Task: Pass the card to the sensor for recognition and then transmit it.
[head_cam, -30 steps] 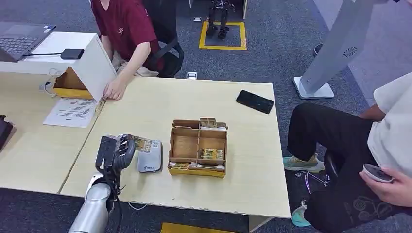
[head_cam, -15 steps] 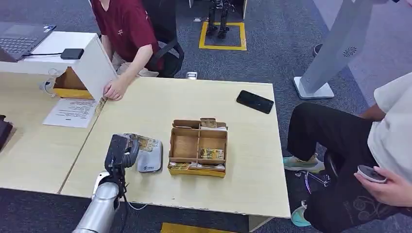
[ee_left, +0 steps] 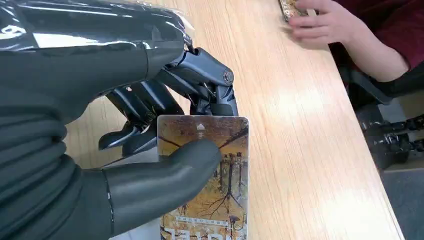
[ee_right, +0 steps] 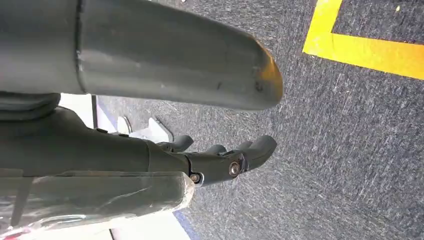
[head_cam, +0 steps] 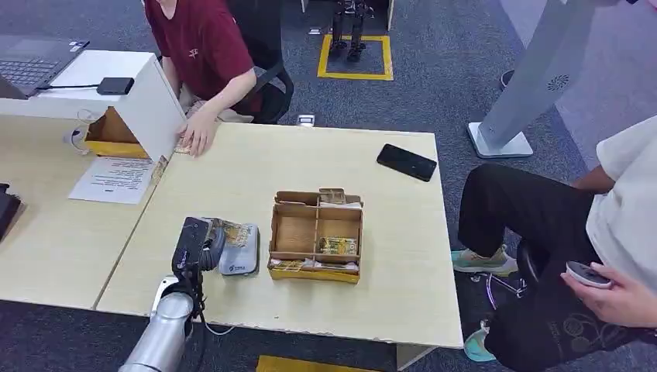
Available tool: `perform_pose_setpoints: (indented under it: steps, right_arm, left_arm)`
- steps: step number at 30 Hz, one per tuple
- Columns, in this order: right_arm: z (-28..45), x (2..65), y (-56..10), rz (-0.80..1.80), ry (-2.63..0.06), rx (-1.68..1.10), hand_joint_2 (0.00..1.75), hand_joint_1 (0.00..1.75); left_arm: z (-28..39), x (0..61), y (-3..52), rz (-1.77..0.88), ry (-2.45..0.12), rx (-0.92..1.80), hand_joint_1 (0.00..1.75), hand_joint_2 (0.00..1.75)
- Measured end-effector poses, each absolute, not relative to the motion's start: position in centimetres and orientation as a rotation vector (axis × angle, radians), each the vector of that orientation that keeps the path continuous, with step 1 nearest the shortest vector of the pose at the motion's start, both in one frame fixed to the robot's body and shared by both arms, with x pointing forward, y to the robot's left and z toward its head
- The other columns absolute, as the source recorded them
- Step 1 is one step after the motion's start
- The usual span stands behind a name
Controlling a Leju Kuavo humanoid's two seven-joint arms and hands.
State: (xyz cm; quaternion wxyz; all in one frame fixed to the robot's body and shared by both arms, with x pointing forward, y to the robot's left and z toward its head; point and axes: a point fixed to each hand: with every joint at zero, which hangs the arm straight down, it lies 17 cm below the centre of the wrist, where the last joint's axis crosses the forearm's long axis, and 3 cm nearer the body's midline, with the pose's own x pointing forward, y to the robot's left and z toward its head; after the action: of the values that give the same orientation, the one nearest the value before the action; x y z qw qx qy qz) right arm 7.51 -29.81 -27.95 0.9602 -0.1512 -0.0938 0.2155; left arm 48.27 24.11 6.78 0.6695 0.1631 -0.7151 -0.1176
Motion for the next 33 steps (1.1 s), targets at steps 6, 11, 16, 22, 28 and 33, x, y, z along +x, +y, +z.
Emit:
perform_pose_setpoints:
  steps: [6,11,16,22,28,33]
  right_arm:
    - [-27.9,7.5,-29.8,0.438,-0.191,-0.307,0.00,0.00]
    - [-27.9,7.6,-29.8,0.438,-0.195,-0.309,0.00,0.00]
    - [-27.9,7.6,-29.8,0.444,-0.197,-0.309,0.00,0.00]
    - [-27.9,7.6,-29.8,0.451,-0.198,-0.309,0.00,0.00]
    - [-27.9,7.6,-29.8,0.446,-0.199,-0.309,0.00,0.00]
    - [-27.9,7.6,-29.8,0.444,-0.200,-0.308,0.00,0.00]
  left_arm:
    - [6.6,48.2,23.6,-0.274,-1.607,0.350,1.75,1.75]
    - [6.4,48.2,23.0,-0.301,-1.604,0.340,1.75,1.75]
    - [6.0,48.1,22.4,-0.357,-1.592,0.374,1.75,1.75]
    - [4.9,48.0,21.7,-0.444,-1.558,0.409,1.75,1.75]
    - [3.7,47.8,21.2,-0.516,-1.527,0.445,1.75,1.75]
    - [3.5,47.9,21.2,-0.542,-1.524,0.480,1.75,1.75]
